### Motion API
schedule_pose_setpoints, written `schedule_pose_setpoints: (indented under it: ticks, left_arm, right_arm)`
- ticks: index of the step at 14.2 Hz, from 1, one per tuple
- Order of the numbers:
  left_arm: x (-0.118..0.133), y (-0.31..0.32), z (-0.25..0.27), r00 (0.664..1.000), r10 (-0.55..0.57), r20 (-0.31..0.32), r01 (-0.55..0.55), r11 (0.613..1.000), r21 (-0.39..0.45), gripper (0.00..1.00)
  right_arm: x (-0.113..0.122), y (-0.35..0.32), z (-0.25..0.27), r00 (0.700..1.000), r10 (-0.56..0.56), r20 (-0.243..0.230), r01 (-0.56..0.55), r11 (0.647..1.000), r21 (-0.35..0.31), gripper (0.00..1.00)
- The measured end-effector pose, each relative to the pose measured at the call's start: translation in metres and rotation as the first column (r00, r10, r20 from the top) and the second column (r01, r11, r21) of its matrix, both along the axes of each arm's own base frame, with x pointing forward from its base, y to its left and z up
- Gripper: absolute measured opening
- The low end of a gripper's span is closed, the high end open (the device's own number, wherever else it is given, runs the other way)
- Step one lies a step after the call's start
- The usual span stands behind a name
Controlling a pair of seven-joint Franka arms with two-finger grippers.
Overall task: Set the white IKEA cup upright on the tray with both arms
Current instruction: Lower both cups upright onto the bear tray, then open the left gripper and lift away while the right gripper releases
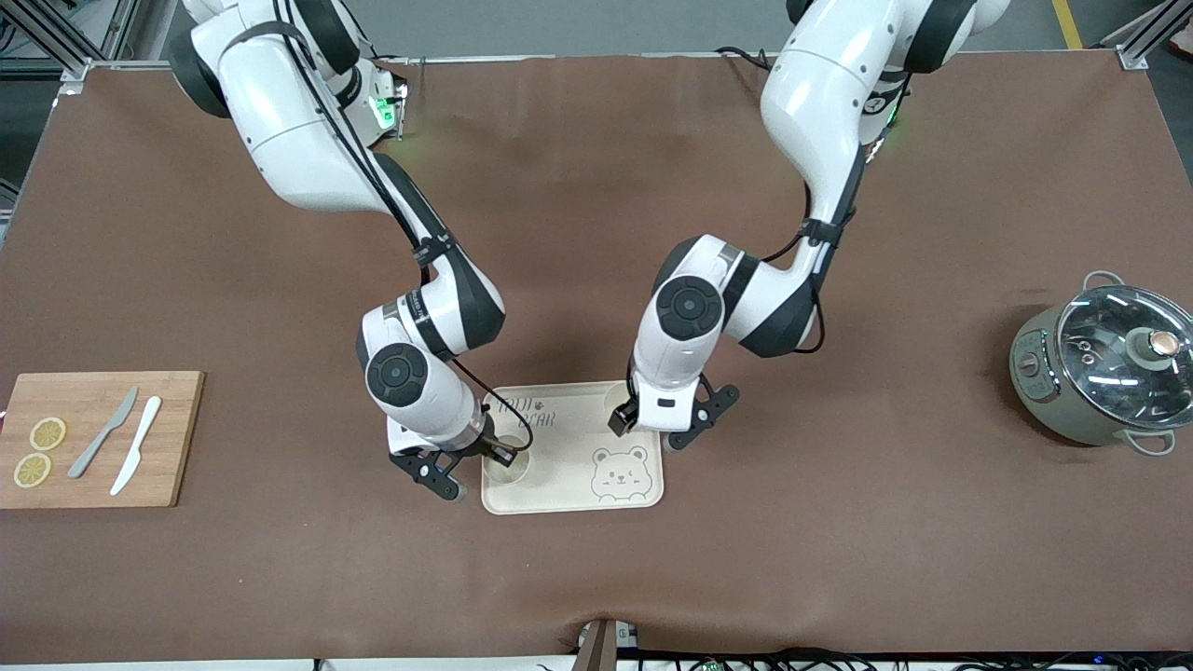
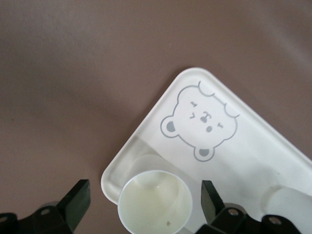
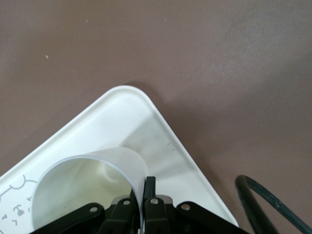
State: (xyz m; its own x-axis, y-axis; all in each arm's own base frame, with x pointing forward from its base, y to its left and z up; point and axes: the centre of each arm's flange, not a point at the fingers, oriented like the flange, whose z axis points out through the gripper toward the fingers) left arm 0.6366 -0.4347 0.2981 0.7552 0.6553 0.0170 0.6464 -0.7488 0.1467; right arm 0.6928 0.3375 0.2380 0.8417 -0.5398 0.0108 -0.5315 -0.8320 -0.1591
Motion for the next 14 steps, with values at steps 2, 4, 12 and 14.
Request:
schedule_pose_setpoints:
  ticks: [2,4,12,14]
  left_arm:
    - [0.007,0.011,0.019,1.0,-0.005,0.012,0.005,1.0,-0.006,1.0]
    - [0.012,0.029,0.04,0.999,-0.034,-0.007,0.034,0.999,0.008,1.0]
    - [0.022,0.14,0.123,0.981,-0.192,-0.02,0.192,0.98,0.044,1.0]
    - [0.017,0.163,0.135,0.974,-0.227,-0.019,0.228,0.971,0.067,1.0]
  right_arm:
    - [-0.004,0.007,-0.005,1.0,0.002,-0.001,-0.002,1.0,0.001,0.04]
    - [-0.005,0.01,-0.008,1.0,0.003,-0.003,-0.003,1.0,0.001,0.04]
    - [-0.006,0.012,-0.013,1.0,0.004,-0.005,-0.004,1.0,0.0,0.17]
    - [-0.006,0.011,-0.013,1.0,0.004,-0.004,-0.004,1.0,0.0,0.33]
